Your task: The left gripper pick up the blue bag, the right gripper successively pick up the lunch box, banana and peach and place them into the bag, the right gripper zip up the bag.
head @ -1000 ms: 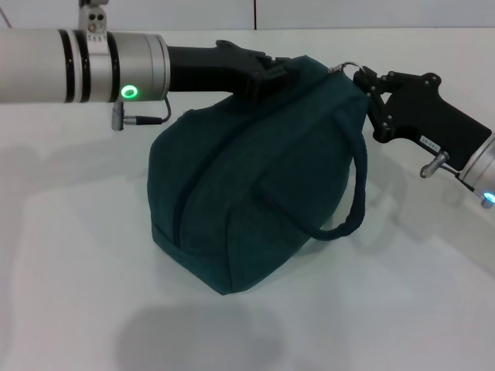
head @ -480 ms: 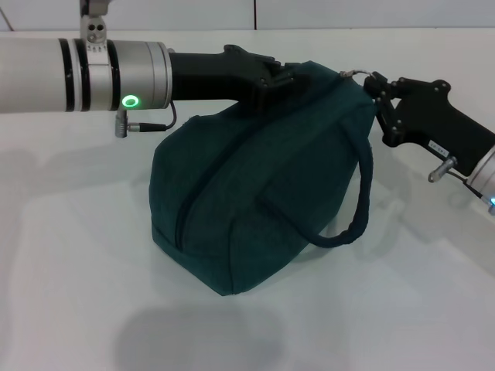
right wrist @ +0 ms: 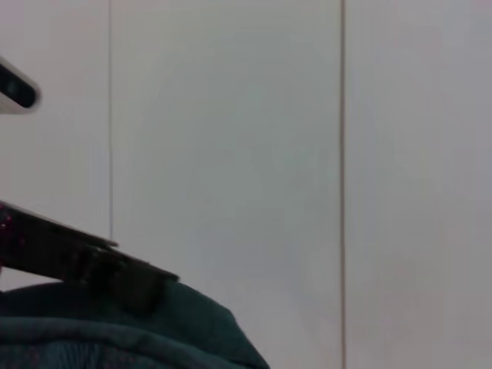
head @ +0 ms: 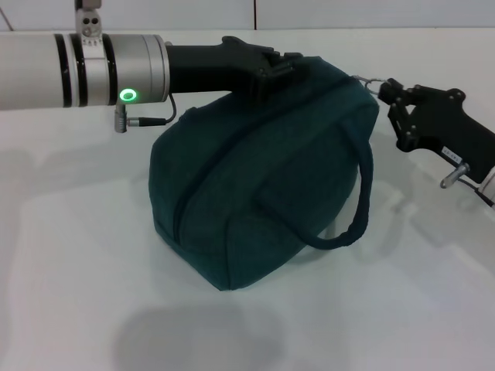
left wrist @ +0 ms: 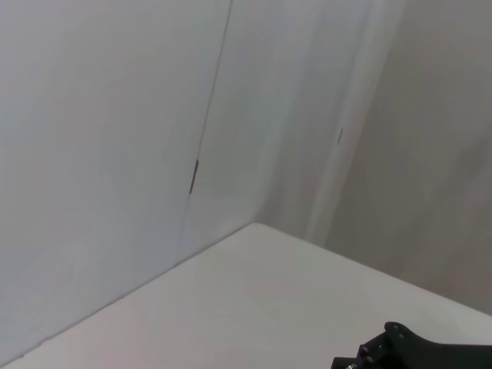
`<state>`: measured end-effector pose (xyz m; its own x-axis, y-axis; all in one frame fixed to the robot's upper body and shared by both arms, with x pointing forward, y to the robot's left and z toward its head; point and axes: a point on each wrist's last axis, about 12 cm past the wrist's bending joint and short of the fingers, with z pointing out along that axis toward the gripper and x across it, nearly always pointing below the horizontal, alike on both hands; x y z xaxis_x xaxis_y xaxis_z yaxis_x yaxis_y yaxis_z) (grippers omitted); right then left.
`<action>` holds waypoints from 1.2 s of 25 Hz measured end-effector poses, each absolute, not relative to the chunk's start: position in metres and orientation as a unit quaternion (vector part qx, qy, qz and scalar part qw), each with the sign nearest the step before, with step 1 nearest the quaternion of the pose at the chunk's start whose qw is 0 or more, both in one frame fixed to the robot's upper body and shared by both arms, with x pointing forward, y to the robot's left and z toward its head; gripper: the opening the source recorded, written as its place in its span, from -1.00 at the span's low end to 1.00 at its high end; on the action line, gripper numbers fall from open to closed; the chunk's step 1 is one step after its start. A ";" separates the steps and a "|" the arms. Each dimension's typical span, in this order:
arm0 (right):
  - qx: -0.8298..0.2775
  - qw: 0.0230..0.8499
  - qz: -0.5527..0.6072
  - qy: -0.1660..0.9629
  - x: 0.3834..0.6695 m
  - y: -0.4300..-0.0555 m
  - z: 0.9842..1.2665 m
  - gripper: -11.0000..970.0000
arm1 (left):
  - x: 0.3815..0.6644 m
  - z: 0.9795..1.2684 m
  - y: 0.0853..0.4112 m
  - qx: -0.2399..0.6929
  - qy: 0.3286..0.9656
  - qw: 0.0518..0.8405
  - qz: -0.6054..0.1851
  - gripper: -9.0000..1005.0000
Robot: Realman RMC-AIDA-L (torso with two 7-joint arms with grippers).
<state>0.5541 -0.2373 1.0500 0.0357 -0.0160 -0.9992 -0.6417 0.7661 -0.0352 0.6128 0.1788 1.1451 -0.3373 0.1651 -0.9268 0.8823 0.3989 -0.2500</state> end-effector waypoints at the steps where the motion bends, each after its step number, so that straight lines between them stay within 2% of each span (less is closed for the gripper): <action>1: -0.247 0.674 0.230 0.657 0.553 -0.239 1.049 -0.94 | 0.613 1.146 0.179 0.368 0.709 0.443 -0.406 -0.74; 13: -0.240 0.643 0.224 0.692 0.555 -0.241 1.039 -0.93 | 0.613 1.148 0.180 0.356 0.705 0.452 -0.415 -0.75; 24: -0.221 0.657 0.258 0.673 0.546 -0.248 1.044 -0.75 | 0.610 1.146 0.183 0.342 0.702 0.459 -0.424 -0.76; 27: -0.215 0.666 0.265 0.664 0.537 -0.255 1.045 -0.28 | 0.607 1.144 0.185 0.328 0.698 0.464 -0.436 -0.76; 30: -0.205 0.685 0.286 0.638 0.530 -0.263 1.052 -0.01 | 0.600 1.143 0.194 0.304 0.679 0.487 -0.458 -0.76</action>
